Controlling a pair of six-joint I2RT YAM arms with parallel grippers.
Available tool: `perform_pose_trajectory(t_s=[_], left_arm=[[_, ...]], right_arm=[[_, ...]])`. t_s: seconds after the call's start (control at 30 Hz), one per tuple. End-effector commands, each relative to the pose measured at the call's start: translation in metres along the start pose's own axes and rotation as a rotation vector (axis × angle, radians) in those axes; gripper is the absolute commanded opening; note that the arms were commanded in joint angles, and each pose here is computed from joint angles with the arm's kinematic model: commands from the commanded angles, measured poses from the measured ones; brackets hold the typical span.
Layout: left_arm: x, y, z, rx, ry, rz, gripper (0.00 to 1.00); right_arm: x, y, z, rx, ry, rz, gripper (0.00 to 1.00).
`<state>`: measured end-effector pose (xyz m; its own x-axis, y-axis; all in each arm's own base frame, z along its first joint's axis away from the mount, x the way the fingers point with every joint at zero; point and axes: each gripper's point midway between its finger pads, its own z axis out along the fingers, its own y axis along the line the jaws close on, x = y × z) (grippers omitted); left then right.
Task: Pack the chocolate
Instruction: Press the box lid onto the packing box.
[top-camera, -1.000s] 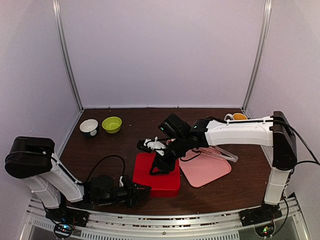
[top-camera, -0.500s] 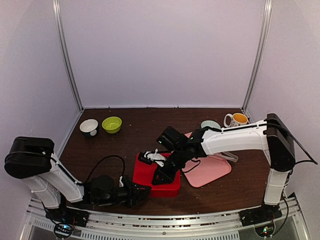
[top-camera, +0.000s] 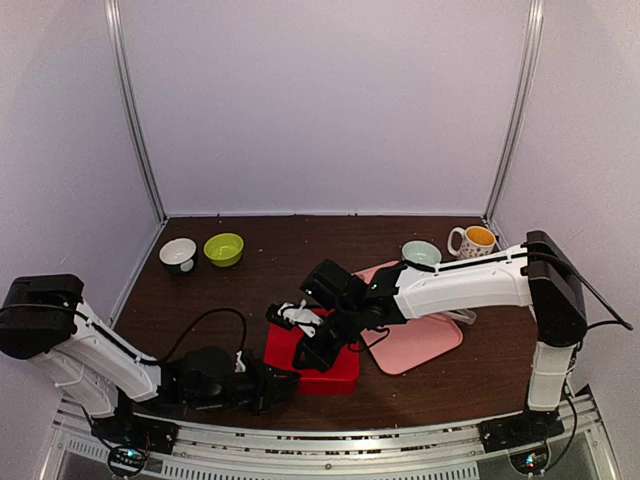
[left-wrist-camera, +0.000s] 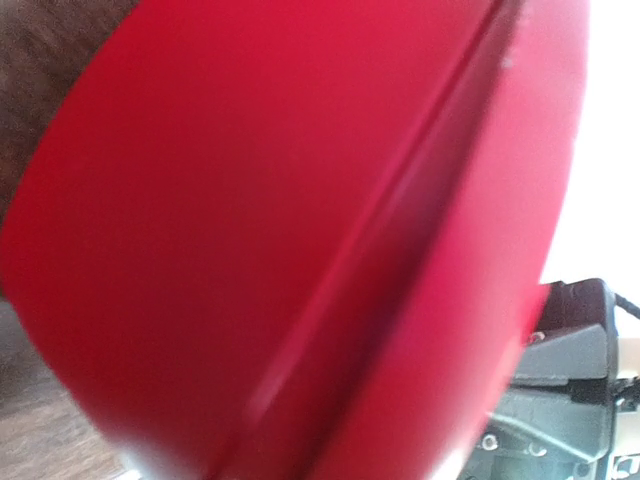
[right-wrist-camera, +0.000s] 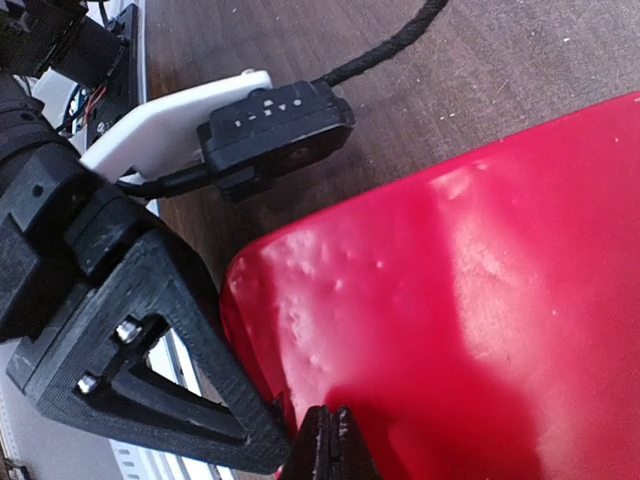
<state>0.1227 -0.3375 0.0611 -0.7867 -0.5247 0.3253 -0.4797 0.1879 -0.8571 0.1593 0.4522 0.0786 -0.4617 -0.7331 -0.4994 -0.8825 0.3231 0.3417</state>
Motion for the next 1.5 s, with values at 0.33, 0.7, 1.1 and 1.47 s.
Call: perform_pose_trajectory(t_s=[0.33, 0.7, 1.1, 1.47], left_arm=[[-0.08, 0.046, -0.08, -0.525, -0.427, 0.314, 0.34], [-0.078, -0.004, -0.074, -0.554, -0.345, 0.539, 0.69], [-0.059, -0.005, -0.033, -0.508, -0.116, 0.639, 0.76], [-0.077, -0.048, -0.076, -0.368, -0.304, 0.728, 0.79]], right_arm=[[0.136, -0.052, 0.03, 0.249, 0.435, 0.14, 0.0], [0.137, -0.049, 0.031, 0.246, 0.443, 0.131, 0.0], [0.139, -0.046, 0.035, 0.228, 0.445, 0.14, 0.0], [0.126, -0.047, 0.029, 0.255, 0.374, 0.15, 0.0]])
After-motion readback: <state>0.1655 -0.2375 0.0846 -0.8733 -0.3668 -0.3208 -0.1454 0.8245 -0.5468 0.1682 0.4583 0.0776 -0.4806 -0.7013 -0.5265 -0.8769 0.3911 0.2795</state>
